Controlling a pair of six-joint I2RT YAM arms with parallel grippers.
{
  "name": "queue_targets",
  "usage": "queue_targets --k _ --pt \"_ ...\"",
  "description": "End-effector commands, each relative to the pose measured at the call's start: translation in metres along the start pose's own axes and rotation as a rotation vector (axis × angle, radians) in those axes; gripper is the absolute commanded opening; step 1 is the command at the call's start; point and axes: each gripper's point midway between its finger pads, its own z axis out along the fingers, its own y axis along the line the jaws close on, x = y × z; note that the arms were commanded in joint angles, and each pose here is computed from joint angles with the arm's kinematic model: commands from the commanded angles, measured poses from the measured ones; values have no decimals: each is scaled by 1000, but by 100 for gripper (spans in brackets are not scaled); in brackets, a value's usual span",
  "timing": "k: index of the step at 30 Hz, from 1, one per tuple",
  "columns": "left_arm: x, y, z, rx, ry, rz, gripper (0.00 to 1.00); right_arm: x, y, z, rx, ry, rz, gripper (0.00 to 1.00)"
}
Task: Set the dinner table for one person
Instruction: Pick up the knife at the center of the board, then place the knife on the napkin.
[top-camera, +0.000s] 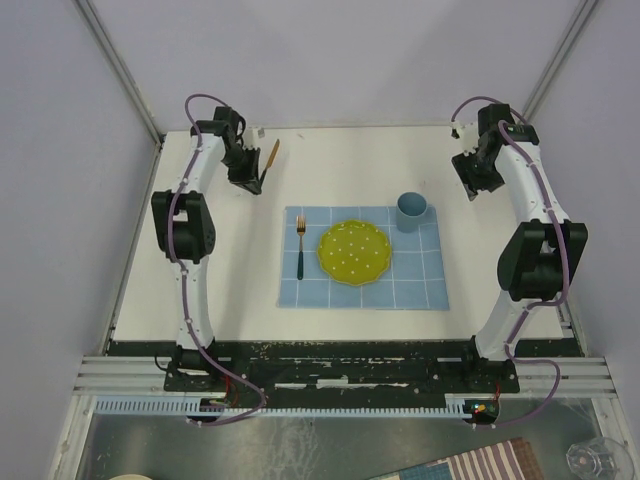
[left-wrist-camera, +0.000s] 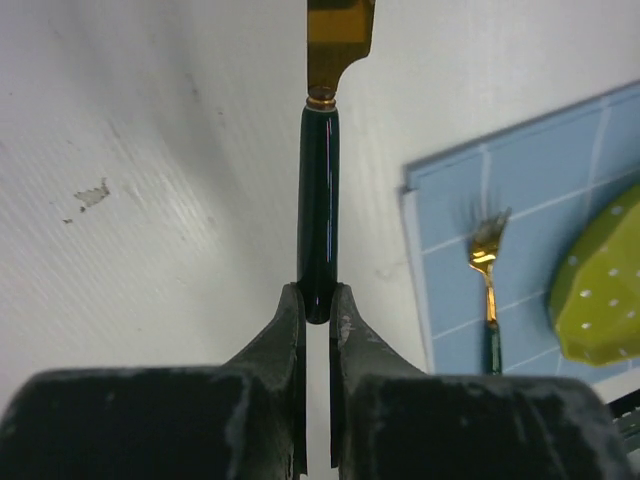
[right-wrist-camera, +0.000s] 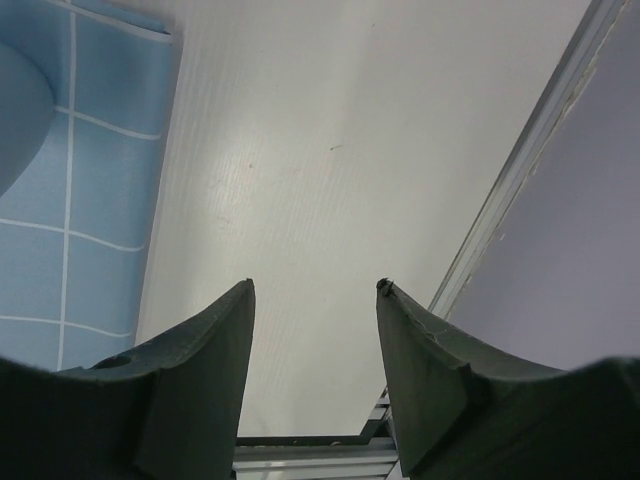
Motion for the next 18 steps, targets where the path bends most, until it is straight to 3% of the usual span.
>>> queue_targets --k 1,13,18 --pt "-29 -59 -69 120 -197 45 3 -1 -9 -4 50 -21 16 60" --pt "-53 -169 -69 277 -297 203 3 -16 -20 -9 92 -45 34 58" --pt "-67 -207 -75 345 -384 236 3 -48 -9 -21 -12 -143 88 59"
